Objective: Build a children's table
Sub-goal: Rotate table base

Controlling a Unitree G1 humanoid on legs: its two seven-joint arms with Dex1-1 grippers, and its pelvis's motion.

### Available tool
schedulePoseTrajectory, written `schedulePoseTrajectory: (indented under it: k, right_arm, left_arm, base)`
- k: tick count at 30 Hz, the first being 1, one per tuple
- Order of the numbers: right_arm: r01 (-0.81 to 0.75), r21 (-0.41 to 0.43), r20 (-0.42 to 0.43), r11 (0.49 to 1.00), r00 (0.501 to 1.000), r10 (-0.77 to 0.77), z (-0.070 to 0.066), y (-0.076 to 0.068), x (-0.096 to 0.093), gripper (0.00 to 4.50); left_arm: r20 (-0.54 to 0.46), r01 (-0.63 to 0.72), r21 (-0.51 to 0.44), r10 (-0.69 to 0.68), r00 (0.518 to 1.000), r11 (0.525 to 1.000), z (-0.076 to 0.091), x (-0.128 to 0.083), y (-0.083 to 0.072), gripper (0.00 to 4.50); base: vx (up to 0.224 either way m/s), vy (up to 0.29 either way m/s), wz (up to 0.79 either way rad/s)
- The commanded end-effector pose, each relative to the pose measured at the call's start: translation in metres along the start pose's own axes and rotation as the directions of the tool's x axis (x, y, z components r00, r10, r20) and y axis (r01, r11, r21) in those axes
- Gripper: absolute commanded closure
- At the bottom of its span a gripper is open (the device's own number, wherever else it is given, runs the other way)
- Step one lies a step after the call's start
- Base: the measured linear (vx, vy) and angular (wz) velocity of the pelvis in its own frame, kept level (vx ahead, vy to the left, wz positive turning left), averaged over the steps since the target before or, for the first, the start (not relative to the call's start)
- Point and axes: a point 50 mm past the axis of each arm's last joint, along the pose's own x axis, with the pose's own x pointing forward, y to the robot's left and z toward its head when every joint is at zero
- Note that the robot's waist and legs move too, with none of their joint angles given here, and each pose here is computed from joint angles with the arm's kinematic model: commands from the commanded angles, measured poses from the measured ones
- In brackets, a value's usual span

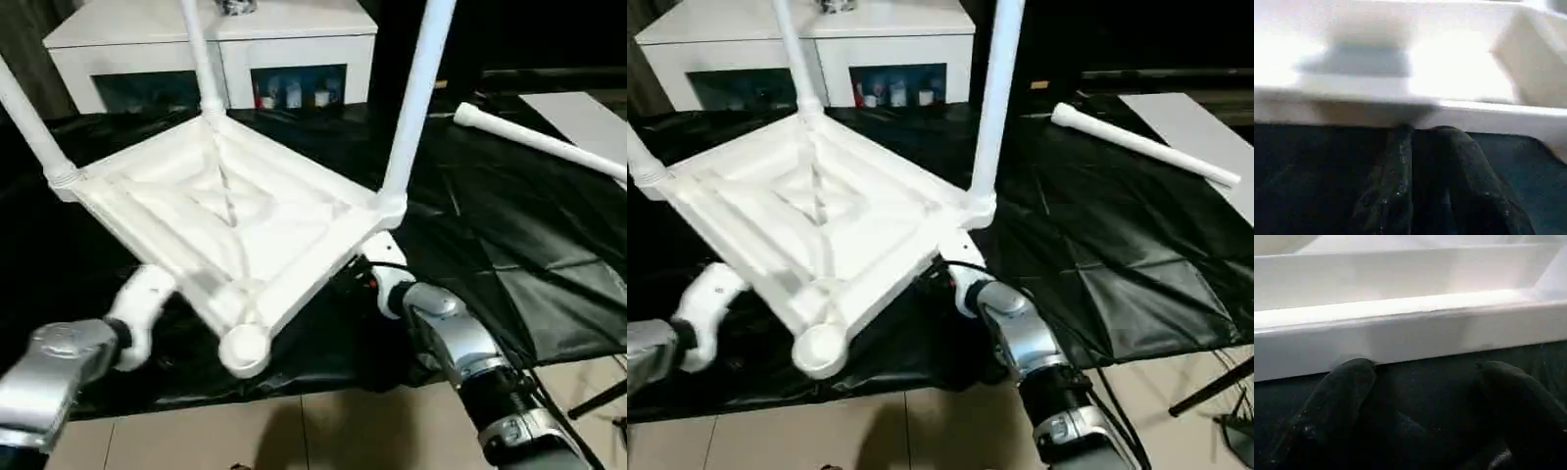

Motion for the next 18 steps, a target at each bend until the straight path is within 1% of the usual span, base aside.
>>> schedulePoseTrajectory:
  k: [1, 3, 4, 5, 7, 9, 12, 13, 14, 17, 18]
  right_arm:
    - [-0.056, -0.026, 0.042, 0.998, 0.997, 0.057, 0.011, 0.009, 0.007, 0.44]
    - [-0.056, -0.026, 0.042, 0.998, 0.997, 0.057, 0.011, 0.009, 0.007, 0.44]
    - [-0.066, -0.036, 0.052, 0.997, 0.996, 0.068, 0.013, 0.011, 0.01, 0.44]
    - [-0.064, -0.041, 0.067, 0.997, 0.995, 0.067, 0.016, 0.012, 0.011, 0.44]
    - [-0.057, -0.042, 0.085, 0.997, 0.995, 0.06, 0.02, 0.01, 0.01, 0.44]
    - [-0.039, -0.041, 0.104, 0.998, 0.994, 0.043, 0.023, 0.007, 0.008, 0.44]
    - [-0.006, -0.038, 0.12, 0.999, 0.993, 0.011, 0.024, 0.002, 0.003, 0.44]
    - [-0.006, -0.038, 0.12, 0.999, 0.993, 0.011, 0.024, 0.002, 0.003, 0.44]
    - [0.023, -0.038, 0.13, 0.999, 0.991, -0.018, 0.025, -0.003, -0.001, 0.44]
    - [0.069, -0.039, 0.154, 0.997, 0.986, -0.063, 0.026, -0.011, -0.012, 0.44]
    - [0.078, -0.037, 0.159, 0.996, 0.985, -0.071, 0.027, -0.013, -0.014, 0.44]
  left_arm:
    - [0.07, 0.074, 0.03, -0.076, 0.995, 0.997, 0.019, 0.009, -0.015, 3.35]
    - [0.07, 0.074, 0.03, -0.076, 0.995, 0.997, 0.019, 0.009, -0.015, 3.35]
    - [0.119, 0.088, 0.055, -0.094, 0.988, 0.995, 0.032, 0.02, -0.023, 3.35]
    - [0.144, 0.06, 0.077, -0.07, 0.987, 0.995, 0.039, 0.031, -0.024, 3.35]
    - [0.165, 0.006, 0.09, -0.021, 0.986, 0.996, 0.045, 0.04, -0.021, 3.35]
    - [0.205, -0.065, 0.081, 0.048, 0.978, 0.995, 0.054, 0.049, -0.017, 3.35]
    - [0.236, -0.154, 0.059, 0.136, 0.962, 0.986, 0.061, 0.058, -0.009, 3.35]
    - [0.236, -0.154, 0.059, 0.136, 0.962, 0.986, 0.061, 0.058, -0.009, 3.35]
    - [0.233, -0.214, 0.048, 0.197, 0.952, 0.976, 0.064, 0.064, -0.002, 3.35]
    - [0.23, -0.31, 0.045, 0.292, 0.928, 0.95, 0.068, 0.069, 0.01, 3.35]
    - [0.232, -0.319, 0.047, 0.3, 0.925, 0.947, 0.068, 0.069, 0.012, 3.35]
  base:
    - [0.0, 0.0, 0.0]
    - [0.0, 0.0, 0.0]
    - [0.0, 0.0, 0.0]
    - [0.0, 0.0, 0.0]
    - [0.0, 0.0, 0.0]
    - [0.0, 0.0, 0.0]
    - [0.0, 0.0, 0.0]
    - [0.0, 0.0, 0.0]
    - [0.0, 0.0, 0.0]
    - [0.0, 0.0, 0.0]
    - [0.0, 0.0, 0.0]
